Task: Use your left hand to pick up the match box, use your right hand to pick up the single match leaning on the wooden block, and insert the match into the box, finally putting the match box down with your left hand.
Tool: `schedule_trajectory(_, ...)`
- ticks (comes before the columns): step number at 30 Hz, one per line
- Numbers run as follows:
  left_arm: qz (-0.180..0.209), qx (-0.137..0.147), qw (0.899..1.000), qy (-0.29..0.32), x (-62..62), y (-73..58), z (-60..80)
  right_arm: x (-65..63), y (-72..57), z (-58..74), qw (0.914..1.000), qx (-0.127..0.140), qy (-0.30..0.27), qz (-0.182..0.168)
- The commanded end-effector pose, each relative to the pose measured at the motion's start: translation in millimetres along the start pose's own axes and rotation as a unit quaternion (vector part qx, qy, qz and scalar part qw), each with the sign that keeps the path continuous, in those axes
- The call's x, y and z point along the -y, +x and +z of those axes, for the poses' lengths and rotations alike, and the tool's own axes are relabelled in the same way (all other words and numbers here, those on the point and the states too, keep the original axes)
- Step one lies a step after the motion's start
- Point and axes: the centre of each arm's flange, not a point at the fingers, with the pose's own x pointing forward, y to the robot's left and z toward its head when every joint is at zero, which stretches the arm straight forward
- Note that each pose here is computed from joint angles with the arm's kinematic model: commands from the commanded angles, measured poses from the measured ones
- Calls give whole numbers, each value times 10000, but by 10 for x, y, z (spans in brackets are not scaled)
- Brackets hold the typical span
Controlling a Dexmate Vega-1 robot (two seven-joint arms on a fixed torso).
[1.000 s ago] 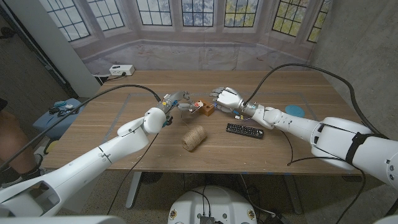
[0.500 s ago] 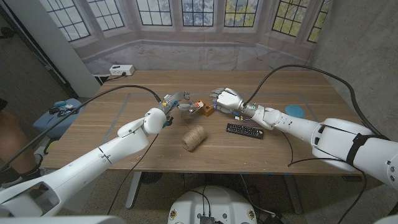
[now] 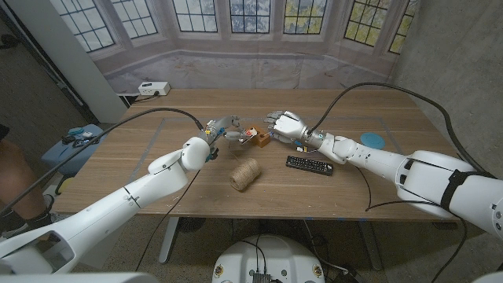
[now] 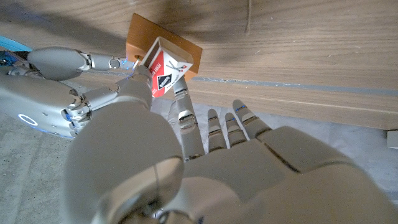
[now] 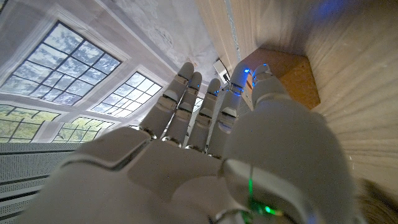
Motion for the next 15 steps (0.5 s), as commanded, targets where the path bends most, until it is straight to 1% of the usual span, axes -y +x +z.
schedule_trajectory(1,9,2,10000,4,6,-17,-5,29,-25,14,10000,0,-37,-65)
schedule_trajectory(15,9,13,10000,3,9,-36,-5,37,-34,42,9999,-20,-30,-94)
